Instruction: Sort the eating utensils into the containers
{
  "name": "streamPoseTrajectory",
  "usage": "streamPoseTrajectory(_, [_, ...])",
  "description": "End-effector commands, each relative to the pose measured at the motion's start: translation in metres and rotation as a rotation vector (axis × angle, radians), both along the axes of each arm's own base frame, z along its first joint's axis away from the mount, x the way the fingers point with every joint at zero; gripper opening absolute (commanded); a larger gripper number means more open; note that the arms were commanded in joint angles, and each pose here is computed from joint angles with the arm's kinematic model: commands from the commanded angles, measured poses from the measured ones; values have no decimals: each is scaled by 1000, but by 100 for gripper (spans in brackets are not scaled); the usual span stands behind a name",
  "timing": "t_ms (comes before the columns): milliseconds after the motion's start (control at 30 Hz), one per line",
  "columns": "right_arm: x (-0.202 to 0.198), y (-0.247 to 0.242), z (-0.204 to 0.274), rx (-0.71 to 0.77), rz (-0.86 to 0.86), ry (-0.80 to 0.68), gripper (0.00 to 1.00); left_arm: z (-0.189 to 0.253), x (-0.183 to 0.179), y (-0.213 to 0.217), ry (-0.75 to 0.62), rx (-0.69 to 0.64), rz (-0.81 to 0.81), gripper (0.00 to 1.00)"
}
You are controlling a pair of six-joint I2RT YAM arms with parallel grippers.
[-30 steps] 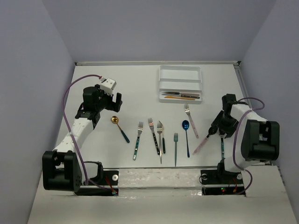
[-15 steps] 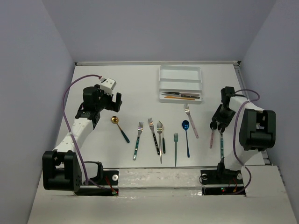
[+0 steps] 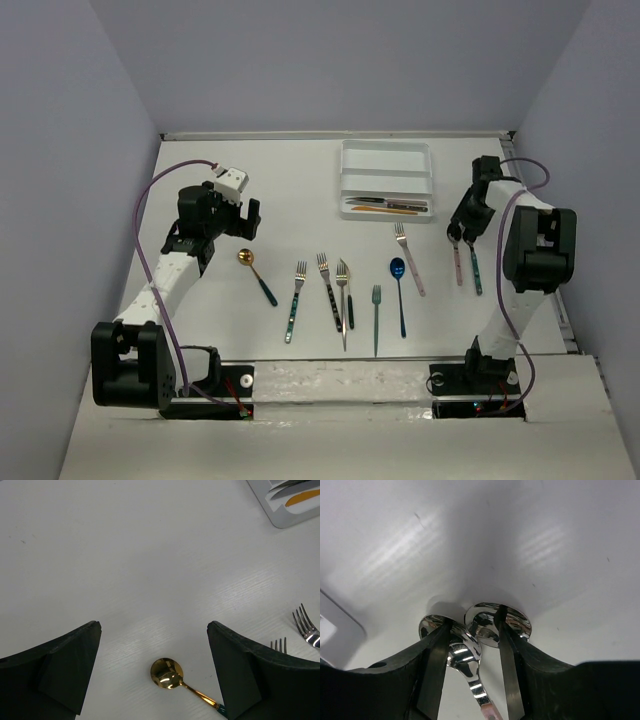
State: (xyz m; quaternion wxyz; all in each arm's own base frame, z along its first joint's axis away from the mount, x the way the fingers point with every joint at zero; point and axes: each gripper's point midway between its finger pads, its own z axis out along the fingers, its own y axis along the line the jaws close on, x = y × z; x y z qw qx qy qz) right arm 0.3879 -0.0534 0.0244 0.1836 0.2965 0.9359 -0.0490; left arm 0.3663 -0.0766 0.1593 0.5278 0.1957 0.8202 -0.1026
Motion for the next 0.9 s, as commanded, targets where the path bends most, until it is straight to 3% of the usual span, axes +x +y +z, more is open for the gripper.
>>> streamPoseTrajectory(0, [60, -2, 17, 20, 8, -152, 49, 15, 10, 5, -53, 4, 16, 99])
streamPoseTrajectory(267, [65, -3, 41, 0, 89, -173, 55, 16, 10, 5, -57, 5, 17, 99])
streamPoseTrajectory(500, [26, -17, 93, -108, 99, -153, 68, 17, 8, 4, -61, 3, 11, 99])
streamPoseTrajectory(700, [-28, -19, 57, -118, 100, 55, 72, 18, 7, 2, -60, -2, -2, 99])
streamPoseTrajectory(867, [-43, -27, 34, -158, 80, 139, 73, 19, 6, 1, -61, -2, -5, 99])
